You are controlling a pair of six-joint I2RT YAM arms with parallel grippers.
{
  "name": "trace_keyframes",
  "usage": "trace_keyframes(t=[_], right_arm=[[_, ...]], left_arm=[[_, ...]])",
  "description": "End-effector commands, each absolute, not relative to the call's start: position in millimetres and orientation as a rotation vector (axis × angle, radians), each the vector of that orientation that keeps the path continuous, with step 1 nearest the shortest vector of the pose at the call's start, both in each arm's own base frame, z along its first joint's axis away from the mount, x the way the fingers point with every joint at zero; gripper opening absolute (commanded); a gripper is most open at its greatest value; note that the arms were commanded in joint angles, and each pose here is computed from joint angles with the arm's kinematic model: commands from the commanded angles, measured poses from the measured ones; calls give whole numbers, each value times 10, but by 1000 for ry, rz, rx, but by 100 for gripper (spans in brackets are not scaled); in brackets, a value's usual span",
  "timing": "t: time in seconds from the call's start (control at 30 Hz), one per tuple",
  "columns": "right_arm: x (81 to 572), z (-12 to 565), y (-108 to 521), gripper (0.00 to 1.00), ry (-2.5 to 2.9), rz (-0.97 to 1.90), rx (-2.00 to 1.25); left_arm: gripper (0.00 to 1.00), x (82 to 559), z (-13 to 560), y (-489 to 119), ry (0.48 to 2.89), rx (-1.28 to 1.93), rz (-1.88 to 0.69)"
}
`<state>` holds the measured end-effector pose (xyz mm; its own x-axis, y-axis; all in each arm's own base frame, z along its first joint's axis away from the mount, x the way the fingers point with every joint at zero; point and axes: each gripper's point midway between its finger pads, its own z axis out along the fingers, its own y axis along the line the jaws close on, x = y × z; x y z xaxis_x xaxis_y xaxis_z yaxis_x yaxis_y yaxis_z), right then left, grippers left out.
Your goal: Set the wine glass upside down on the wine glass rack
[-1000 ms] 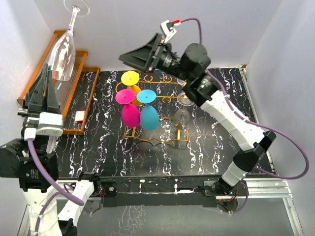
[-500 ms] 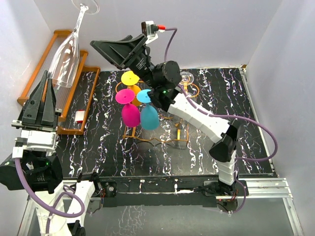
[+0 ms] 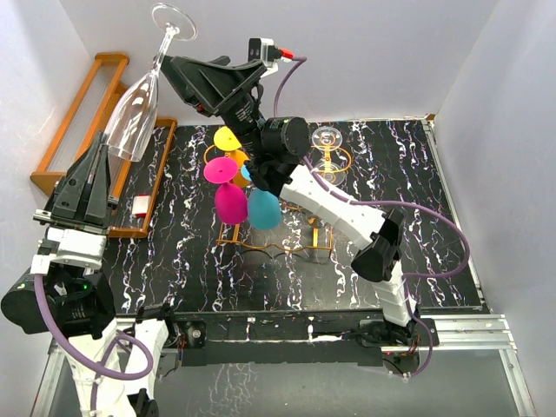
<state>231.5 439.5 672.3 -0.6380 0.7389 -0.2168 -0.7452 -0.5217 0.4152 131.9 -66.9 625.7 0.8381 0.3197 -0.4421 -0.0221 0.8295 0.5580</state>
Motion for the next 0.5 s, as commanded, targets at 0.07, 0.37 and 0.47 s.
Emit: trace_keyframes(t=[0.07,0.37,0.47], right_arm=[[2225,6912,4216,76,494,2232,10],[2254,6843,4294,48,518,2254,7],[2233,6827,4311,39,522,2263,1]], left_arm=[[0,1117,6285,-764,489,600,183],[0,1142,6270,-764,493,603,182],[0,1152,6264,-761,495,604,185]])
